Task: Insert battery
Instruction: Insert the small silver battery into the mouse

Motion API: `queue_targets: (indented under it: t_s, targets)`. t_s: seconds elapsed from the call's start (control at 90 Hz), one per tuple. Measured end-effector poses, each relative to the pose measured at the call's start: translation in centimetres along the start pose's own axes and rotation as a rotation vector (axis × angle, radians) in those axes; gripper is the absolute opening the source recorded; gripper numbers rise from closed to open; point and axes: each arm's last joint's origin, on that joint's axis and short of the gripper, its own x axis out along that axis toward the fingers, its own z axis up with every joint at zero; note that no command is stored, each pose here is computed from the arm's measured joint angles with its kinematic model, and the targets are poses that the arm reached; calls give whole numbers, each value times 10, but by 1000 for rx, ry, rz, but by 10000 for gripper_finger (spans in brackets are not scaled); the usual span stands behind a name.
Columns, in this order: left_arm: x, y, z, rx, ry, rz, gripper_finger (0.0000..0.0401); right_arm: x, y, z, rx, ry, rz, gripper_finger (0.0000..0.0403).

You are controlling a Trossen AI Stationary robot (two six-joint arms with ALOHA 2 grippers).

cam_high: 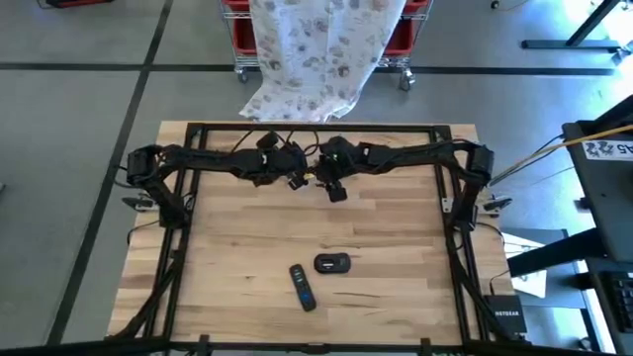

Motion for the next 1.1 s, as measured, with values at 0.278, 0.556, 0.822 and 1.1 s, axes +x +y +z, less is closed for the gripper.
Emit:
queue_targets:
  t_s: [0.278,0.556,0.822,1.1]
  targets:
    - [-3,-4,1,-44,-16,-14,7,13,4,-8,5,42,28,246]
    - [-4,-5,1,-91,-21,-23,7,10,7,8,-27,-33,40,246]
    - [-4,-7,3,-104,-32,-59,7,18,18,13,-41,-53,72,246]
    - [-4,-8,3,-110,-30,-68,7,18,22,7,-28,-8,121,246]
